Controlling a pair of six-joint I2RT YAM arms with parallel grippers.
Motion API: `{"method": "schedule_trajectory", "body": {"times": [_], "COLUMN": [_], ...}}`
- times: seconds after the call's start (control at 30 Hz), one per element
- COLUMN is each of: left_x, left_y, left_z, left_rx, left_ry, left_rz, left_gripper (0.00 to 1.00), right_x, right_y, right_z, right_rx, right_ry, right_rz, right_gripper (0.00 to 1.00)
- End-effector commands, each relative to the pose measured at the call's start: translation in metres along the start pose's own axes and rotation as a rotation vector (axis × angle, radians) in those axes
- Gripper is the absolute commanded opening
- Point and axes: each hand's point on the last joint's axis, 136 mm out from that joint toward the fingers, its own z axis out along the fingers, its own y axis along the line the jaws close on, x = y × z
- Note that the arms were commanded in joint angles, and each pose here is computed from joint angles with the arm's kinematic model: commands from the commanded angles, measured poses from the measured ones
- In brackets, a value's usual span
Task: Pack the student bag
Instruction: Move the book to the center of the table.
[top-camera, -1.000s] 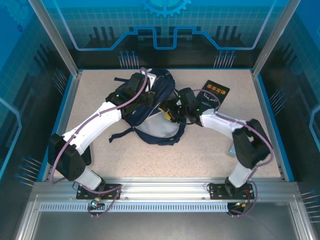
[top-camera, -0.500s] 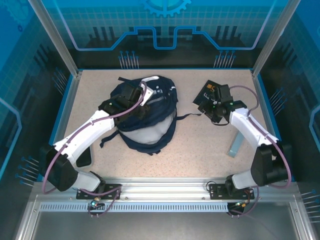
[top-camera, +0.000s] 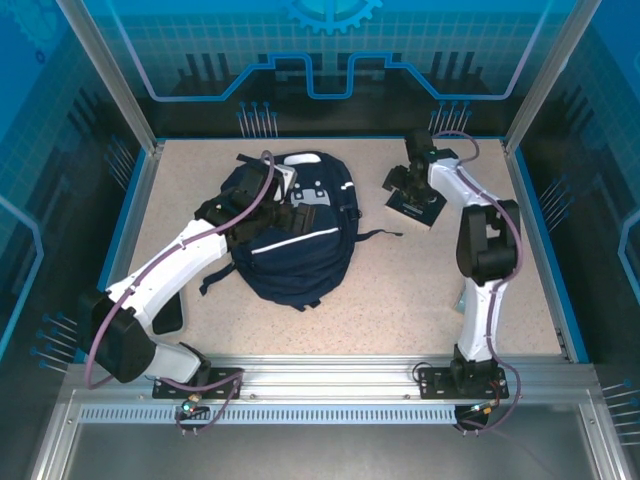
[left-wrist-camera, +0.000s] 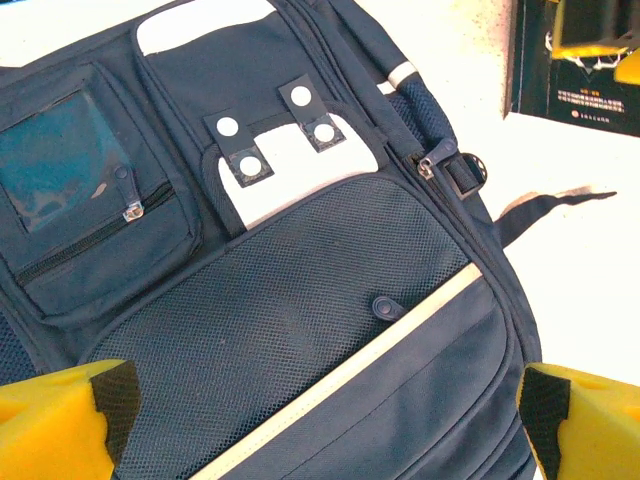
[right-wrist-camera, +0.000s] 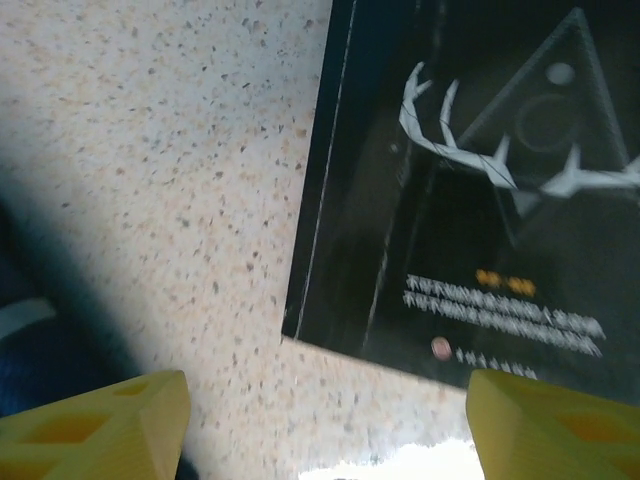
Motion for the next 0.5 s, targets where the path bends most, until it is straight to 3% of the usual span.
{"method": "schedule_trajectory", "body": {"times": [0.0,0.23,0.47], "left_x": [-0.007,-0.009,-0.009], "left_y": [0.004,0.007,0.003], "left_z": [0.002,0.007,0.010], "left_rx": [-0.022,-0.039,-0.018], "left_ry": [-0.016,-0.013,-0.004], "left_rz": [-0.063,-0.087,-0.109], "left_gripper": [0.99,0.99,0.99], "right_x": [0.002,0.006,0.040], "right_y": [-0.011,-0.009,-0.036], "right_z": [0.017,0.040,0.041], "right_rx": [0.061,0.065,0.054], "right_ry": [0.069,0.139,0.234], "right_rz": [-0.019,-0.014,0.006], "right_gripper": [0.75,0.77,0.77]}}
